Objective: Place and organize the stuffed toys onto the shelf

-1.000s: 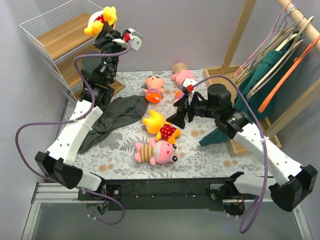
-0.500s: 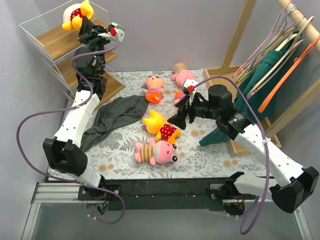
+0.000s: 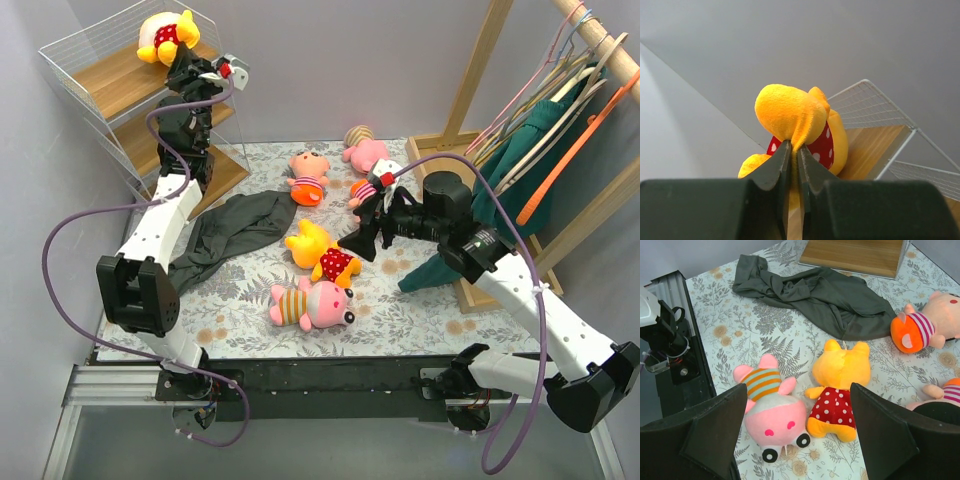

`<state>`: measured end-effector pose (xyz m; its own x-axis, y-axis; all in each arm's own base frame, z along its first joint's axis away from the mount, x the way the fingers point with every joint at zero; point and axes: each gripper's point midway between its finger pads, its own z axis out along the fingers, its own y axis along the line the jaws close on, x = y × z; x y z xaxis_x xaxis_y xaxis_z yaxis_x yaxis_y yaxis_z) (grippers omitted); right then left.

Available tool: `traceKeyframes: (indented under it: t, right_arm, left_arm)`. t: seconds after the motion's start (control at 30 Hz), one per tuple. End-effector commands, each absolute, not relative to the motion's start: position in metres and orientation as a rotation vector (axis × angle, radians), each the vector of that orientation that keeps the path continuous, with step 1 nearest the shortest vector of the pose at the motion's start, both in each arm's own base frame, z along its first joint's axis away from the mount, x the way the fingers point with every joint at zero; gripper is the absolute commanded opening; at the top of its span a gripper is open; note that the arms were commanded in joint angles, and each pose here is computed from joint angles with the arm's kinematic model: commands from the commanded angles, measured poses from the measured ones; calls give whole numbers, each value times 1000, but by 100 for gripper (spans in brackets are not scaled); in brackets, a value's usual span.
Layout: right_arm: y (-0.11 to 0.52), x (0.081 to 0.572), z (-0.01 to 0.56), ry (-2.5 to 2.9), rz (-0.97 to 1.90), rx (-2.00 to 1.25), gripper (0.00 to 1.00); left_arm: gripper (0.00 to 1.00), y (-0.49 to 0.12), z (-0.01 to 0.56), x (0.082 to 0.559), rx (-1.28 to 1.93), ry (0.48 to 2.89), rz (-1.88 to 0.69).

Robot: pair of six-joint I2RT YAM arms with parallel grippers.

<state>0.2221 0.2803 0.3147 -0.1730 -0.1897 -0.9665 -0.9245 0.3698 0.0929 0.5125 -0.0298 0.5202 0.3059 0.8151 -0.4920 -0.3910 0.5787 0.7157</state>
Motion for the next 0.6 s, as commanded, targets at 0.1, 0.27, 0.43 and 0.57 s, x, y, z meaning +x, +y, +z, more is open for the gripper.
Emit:
traceKeyframes:
  t: [0.1, 0.27, 0.43, 0.57]
  right_arm:
    - [278, 213, 344, 1545, 938, -1006, 91]
    - [277, 211, 343, 1546, 940, -1009, 91]
    - [276, 211, 344, 1540, 931, -1010, 91]
    - [276, 210, 347, 1534, 934, -1008, 91]
  left_arm:
    - [8, -24, 530, 521, 452, 931, 795]
    - [14, -20, 528, 529, 420, 969, 736]
    - [20, -23, 528, 534, 430, 960, 721]
    - [25, -23, 519, 542, 431, 974, 720]
